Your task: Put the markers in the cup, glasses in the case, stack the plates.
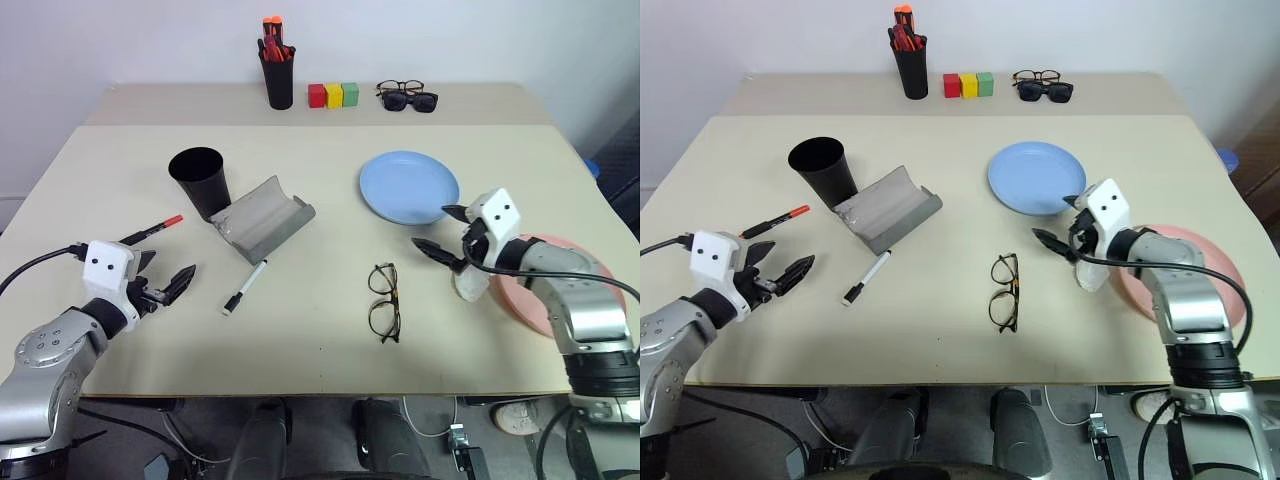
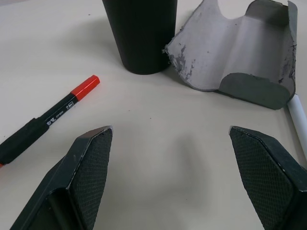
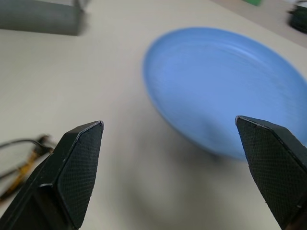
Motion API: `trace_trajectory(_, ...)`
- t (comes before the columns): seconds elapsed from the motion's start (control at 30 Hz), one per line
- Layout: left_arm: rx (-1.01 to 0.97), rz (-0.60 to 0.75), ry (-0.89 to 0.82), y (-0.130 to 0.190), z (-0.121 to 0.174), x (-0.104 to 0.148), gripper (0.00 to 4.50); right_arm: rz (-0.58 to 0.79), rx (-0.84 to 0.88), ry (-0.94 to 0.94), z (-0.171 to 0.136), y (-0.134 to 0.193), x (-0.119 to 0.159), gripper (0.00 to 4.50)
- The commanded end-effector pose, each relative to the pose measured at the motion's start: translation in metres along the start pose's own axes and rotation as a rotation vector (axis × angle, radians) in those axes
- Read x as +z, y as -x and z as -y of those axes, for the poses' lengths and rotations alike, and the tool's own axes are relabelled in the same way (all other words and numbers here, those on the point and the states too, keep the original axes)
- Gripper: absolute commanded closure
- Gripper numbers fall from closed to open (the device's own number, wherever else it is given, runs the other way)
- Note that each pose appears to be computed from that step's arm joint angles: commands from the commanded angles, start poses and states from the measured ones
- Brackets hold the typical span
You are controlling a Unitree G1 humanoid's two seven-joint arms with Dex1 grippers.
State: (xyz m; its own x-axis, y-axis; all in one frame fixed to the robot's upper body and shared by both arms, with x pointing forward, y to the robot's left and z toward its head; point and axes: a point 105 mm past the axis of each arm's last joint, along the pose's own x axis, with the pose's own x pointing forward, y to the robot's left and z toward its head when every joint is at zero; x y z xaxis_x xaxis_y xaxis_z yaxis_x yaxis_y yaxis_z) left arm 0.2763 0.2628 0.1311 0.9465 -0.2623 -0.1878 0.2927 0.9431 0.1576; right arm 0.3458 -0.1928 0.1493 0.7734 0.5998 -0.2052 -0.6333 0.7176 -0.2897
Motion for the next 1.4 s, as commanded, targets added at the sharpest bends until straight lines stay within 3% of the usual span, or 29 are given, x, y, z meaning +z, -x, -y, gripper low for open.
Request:
trace_trajectory(0.03, 0.016, 0.038, -0.015, 0.005, -0.002, 0.013, 0.52, 0.092, 0.053, 0.052, -0.017, -0.014, 0.027, 0.0)
trace_trajectory(0.1, 0.103, 0.008, -0.012, 0.003, -0.016, 0.008, 0.01, 0.131, 0.116, 0.048, -0.039, -0.027, 0.035, 0.0)
trace_trajectory(0.17, 0.219, -0.04, -0.014, -0.003, -0.03, 0.004, 0.01, 0.167, 0.176, 0.05, -0.06, -0.039, 0.046, 0.0)
trace_trajectory(0.37, 0.264, -0.111, -0.029, -0.032, -0.058, 0.01, 0.01, 0.259, 0.268, 0.003, -0.106, -0.06, 0.074, 0.0)
trace_trajectory(0.47, 0.228, -0.112, 0.038, -0.05, -0.069, 0.014, 0.01, 0.267, 0.294, -0.009, -0.118, -0.063, 0.077, 0.0)
trace_trajectory(0.6, 0.203, -0.197, -0.008, -0.071, -0.091, 0.011, 0.01, 0.269, 0.314, -0.007, -0.126, -0.064, 0.077, 0.0)
trace_trajectory(0.9, 0.045, -0.363, -0.007, -0.094, -0.099, -0.004, 0.01, 0.282, 0.327, -0.002, -0.127, -0.057, 0.08, 0.0)
trace_trajectory(1.03, 0.024, -0.393, -0.01, -0.093, -0.101, -0.008, 1.23, 0.287, 0.318, -0.001, -0.127, -0.056, 0.081, 0.0)
trace_trajectory(1.23, 0.011, -0.374, -0.003, -0.088, -0.103, -0.005, 4.44, 0.291, 0.312, 0.006, -0.128, -0.057, 0.081, 0.0)
trace_trajectory(1.33, 0.166, -0.307, -0.064, -0.083, -0.126, 0.01, 4.44, 0.294, 0.31, 0.011, -0.127, -0.058, 0.083, 0.0)
trace_trajectory(1.4, 0.337, -0.135, -0.132, -0.079, -0.148, 0.045, 4.44, 0.299, 0.308, 0.012, -0.126, -0.059, 0.084, 0.0)
